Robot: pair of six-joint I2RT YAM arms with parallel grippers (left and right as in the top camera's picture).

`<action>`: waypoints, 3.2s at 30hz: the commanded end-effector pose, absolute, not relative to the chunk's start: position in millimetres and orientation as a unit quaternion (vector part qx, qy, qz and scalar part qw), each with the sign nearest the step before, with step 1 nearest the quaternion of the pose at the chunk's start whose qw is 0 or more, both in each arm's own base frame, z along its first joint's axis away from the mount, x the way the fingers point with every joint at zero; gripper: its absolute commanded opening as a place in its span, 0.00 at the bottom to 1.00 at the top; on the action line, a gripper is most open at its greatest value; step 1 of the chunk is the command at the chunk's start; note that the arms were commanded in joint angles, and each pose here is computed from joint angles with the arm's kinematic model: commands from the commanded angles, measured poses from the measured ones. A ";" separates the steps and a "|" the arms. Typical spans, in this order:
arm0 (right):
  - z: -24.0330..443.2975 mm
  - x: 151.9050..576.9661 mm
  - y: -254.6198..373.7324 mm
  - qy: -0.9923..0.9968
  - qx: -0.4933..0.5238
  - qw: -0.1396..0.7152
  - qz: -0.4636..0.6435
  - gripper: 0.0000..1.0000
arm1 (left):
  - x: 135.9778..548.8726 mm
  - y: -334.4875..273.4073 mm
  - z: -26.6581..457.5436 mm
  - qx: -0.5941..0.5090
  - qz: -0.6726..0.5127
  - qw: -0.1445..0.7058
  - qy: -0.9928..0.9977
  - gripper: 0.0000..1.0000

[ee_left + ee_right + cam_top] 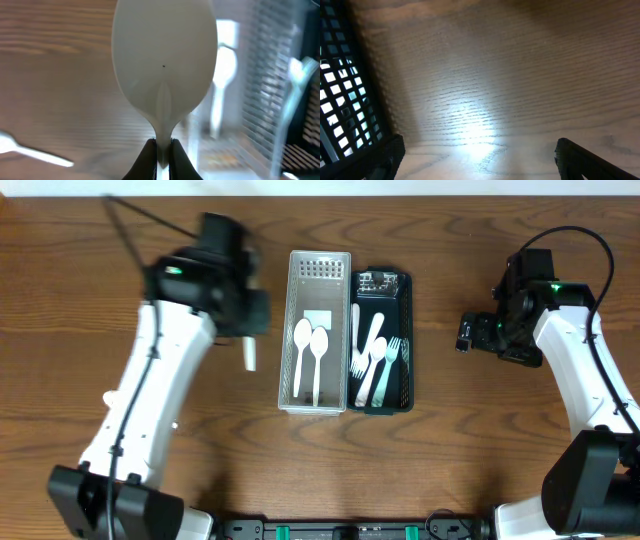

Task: Pack container
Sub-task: 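Place the spoon in the clear basket and release it, then move the left gripper to the last white spoon and grasp it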

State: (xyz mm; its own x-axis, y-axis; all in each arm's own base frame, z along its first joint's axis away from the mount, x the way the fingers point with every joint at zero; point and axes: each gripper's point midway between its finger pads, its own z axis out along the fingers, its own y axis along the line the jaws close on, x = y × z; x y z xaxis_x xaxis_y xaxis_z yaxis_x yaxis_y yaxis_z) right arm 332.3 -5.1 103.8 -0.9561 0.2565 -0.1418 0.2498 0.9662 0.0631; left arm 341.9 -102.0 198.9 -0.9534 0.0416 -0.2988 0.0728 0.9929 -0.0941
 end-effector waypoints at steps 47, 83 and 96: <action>99.5 329.4 -9.6 0.989 0.130 0.066 0.021 0.99 | 274.2 117.5 211.4 -0.505 0.095 0.176 0.840 0.99; 99.1 326.5 -9.5 0.990 0.125 0.060 0.020 0.99 | 254.8 140.1 -24.5 -0.541 -0.002 -0.042 0.840 0.92; 99.1 326.7 -9.5 0.990 0.125 0.061 0.020 0.99 | 250.3 137.5 -24.0 -0.540 -0.001 -0.053 0.840 0.26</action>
